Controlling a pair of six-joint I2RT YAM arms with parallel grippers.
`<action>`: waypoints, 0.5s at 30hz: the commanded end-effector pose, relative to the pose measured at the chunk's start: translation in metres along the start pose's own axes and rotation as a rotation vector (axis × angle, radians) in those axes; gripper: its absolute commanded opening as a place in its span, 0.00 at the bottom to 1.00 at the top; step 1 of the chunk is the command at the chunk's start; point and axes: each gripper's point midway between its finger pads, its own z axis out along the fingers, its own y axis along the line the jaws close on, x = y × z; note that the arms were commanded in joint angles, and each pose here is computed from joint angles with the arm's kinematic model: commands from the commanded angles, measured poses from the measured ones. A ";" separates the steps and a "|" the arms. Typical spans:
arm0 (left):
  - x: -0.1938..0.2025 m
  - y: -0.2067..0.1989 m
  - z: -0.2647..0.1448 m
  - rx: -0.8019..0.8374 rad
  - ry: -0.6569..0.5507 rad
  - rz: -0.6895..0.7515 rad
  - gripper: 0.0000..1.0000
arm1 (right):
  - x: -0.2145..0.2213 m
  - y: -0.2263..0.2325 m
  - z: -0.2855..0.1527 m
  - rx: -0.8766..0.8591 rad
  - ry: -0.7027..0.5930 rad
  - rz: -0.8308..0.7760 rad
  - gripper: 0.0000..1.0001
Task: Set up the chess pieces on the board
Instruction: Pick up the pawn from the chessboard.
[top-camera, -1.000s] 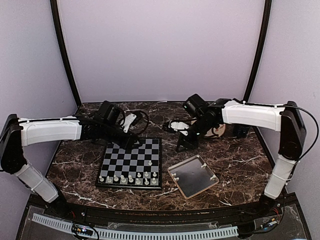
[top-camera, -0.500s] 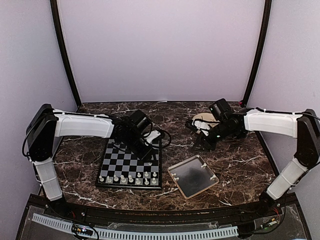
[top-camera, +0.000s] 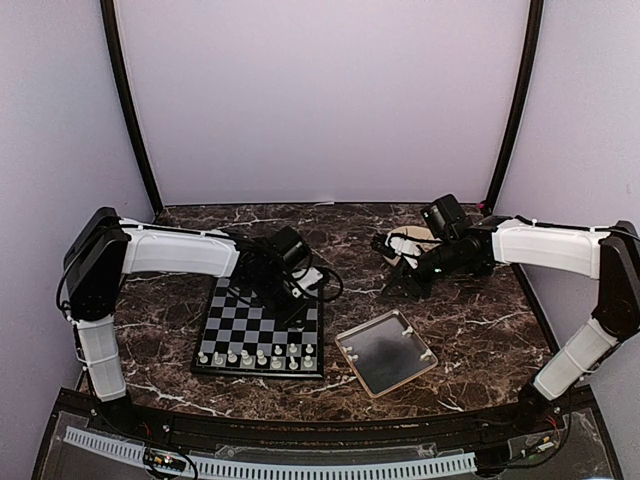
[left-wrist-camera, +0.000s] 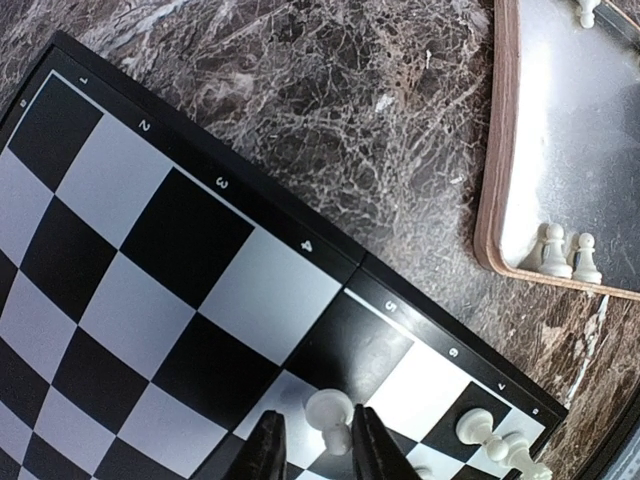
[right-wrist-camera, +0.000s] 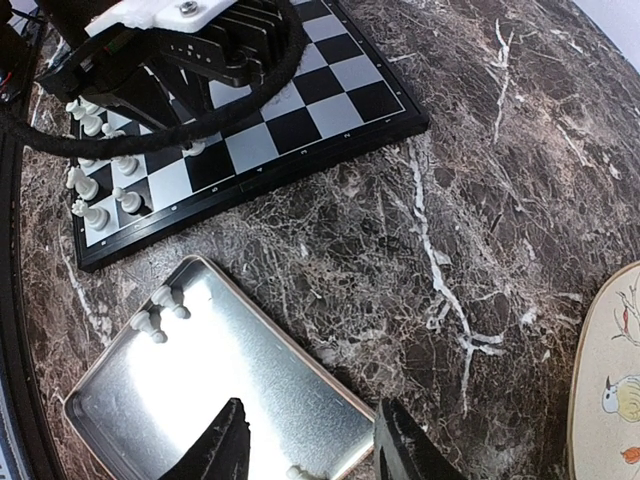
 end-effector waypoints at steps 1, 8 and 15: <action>0.005 0.001 -0.002 -0.021 0.031 0.024 0.23 | -0.008 0.000 -0.005 -0.003 -0.036 -0.004 0.43; 0.004 0.000 -0.001 -0.016 0.031 0.029 0.15 | -0.007 0.000 -0.004 -0.006 -0.032 -0.002 0.43; 0.015 0.005 -0.023 -0.060 0.031 0.028 0.10 | -0.008 0.001 -0.005 -0.011 -0.035 -0.002 0.43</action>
